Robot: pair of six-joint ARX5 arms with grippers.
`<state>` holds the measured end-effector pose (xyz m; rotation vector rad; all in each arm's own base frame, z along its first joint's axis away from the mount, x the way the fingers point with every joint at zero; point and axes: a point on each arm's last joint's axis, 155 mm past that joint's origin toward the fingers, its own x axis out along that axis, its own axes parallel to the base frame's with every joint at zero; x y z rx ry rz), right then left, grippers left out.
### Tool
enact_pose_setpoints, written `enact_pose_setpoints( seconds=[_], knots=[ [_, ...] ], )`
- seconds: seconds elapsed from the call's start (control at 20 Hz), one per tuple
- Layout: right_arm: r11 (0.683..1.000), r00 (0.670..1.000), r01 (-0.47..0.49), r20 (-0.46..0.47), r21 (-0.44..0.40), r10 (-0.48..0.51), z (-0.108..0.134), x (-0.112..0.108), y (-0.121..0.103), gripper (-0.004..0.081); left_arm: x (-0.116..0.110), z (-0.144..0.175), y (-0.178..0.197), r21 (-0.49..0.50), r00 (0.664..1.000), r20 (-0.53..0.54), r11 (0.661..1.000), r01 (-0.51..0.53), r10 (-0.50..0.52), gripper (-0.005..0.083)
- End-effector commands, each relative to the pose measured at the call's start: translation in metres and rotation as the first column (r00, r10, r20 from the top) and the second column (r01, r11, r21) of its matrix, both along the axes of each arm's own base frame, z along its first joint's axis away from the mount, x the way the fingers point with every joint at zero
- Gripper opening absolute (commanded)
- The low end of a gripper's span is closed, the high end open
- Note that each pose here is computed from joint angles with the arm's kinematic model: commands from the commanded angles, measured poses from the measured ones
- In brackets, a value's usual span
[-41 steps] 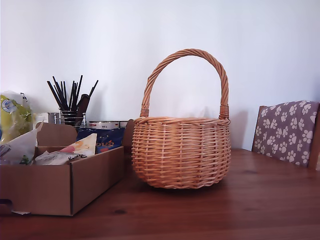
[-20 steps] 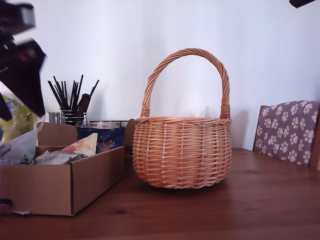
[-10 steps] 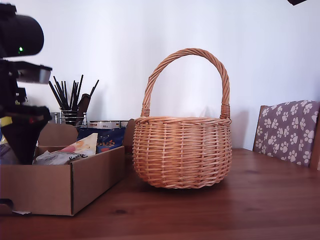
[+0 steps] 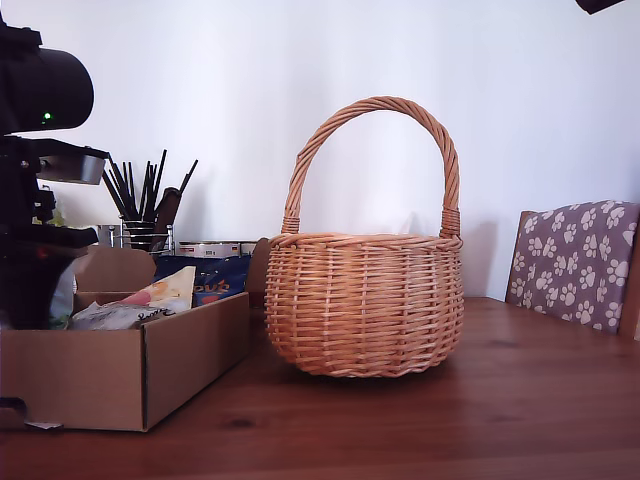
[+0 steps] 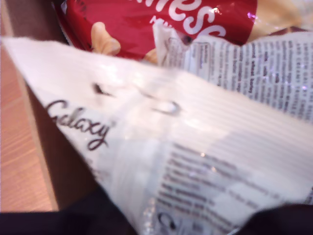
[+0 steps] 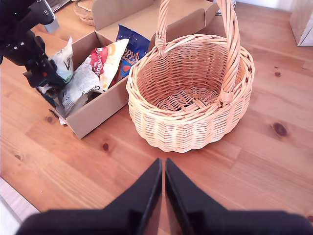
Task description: Move the bags of Easter eggs from the cardboard box on the left into the woven basket on the right side.
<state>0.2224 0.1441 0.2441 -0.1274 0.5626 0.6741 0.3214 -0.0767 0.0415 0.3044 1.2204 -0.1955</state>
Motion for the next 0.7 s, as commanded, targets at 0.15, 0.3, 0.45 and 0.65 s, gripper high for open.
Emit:
enact_pose_setpoints(
  seconds=[0.15, 0.3, 0.45, 0.65],
  knots=[
    [1.0, 1.0, -0.005, 0.009, 0.006, 0.005, 0.003, -0.001, 0.001, -0.0013, 0.009, 0.016, -0.003, 0.0, 1.0, 0.017, 1.0, 0.017, -0.017, 0.0041],
    [1.0, 1.0, -0.005, 0.01, 0.006, 0.005, 0.003, -0.001, 0.001, -0.0013, 0.01, 0.037, -0.009, -0.035, 0.999, 0.041, 0.999, 0.031, -0.03, 0.0041],
    [1.0, 1.0, -0.005, 0.009, 0.006, 0.005, 0.003, -0.001, 0.001, -0.0013, 0.019, 0.075, -0.029, -0.141, 0.989, 0.137, 0.987, 0.076, -0.056, 0.0041],
    [1.0, 1.0, -0.003, 0.017, 0.006, 0.003, 0.004, 0.0, 0.0, -0.0013, 0.012, 0.124, -0.086, -0.398, 0.964, 0.229, 0.89, 0.221, -0.136, 0.0041]
  ],
)
